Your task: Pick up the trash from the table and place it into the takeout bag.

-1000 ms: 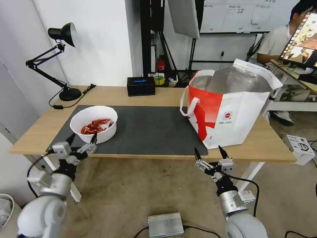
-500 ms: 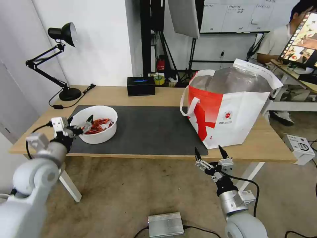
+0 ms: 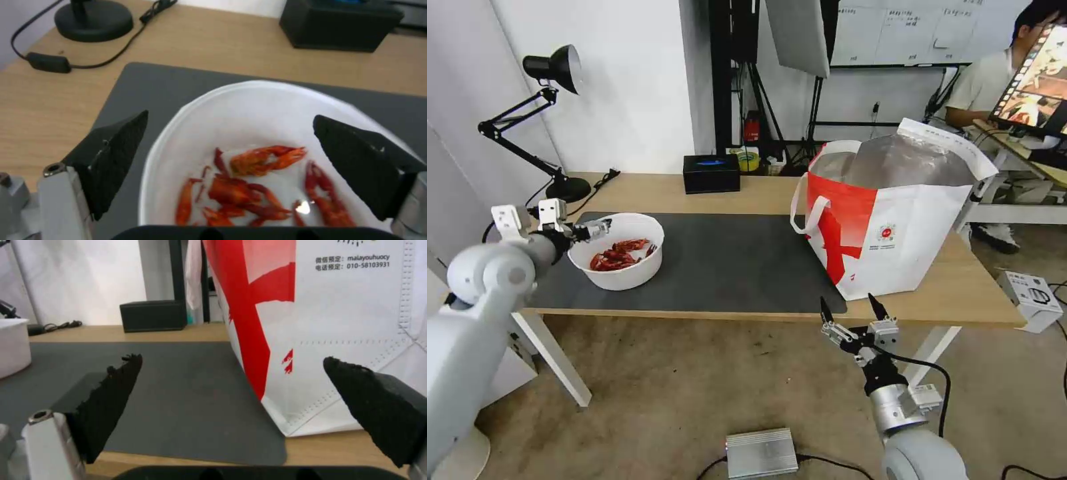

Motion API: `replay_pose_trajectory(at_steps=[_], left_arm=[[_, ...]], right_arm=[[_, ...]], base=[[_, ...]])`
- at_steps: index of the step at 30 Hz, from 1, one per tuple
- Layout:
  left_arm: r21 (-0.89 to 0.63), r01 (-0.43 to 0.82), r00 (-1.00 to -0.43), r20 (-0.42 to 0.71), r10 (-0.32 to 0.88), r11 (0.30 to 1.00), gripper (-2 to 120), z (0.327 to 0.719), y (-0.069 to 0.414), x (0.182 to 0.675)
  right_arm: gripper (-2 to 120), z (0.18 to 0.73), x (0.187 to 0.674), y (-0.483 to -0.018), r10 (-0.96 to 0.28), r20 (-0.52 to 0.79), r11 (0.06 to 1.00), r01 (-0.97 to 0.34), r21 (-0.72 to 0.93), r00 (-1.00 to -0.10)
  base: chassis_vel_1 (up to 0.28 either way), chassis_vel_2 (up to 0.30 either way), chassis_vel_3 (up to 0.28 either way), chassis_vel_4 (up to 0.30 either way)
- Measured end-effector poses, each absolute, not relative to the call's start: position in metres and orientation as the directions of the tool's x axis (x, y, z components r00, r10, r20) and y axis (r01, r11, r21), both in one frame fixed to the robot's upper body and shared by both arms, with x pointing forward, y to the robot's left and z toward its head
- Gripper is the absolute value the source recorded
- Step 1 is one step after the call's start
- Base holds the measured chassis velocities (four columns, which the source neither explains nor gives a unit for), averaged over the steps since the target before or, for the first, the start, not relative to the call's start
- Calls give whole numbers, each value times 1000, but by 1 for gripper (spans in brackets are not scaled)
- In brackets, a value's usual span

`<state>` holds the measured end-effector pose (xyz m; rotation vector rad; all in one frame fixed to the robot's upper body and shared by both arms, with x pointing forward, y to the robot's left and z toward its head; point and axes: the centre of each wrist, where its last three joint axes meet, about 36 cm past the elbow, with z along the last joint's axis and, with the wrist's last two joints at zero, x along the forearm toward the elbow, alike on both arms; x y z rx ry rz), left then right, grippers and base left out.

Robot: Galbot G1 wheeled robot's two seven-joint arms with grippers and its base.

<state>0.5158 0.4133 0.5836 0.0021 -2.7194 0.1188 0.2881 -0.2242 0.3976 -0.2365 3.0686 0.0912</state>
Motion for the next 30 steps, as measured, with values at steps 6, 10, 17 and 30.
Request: replay_pose_trajectory(at_steps=[6, 10, 17, 30], left_arm=[[-70, 24, -898, 436, 52, 997, 100, 578, 431, 526], [-59, 30, -888, 457, 54, 998, 100, 566, 432, 530], [-40, 21, -867, 498, 38, 999, 100, 542, 430, 535], [-41, 18, -856, 515, 37, 999, 99, 531, 432, 539]], right_arm=[[100, 398, 288, -224, -151, -67, 986, -155, 54, -986], [100, 398, 288, -224, -151, -67, 986, -155, 54, -986], [100, 398, 288, -224, -151, -67, 986, -155, 54, -986], [100, 398, 288, -224, -151, -67, 986, -155, 54, -986]], base=[[0, 0, 0, 0], [0, 0, 0, 0], [0, 0, 0, 0], [0, 0, 0, 0]])
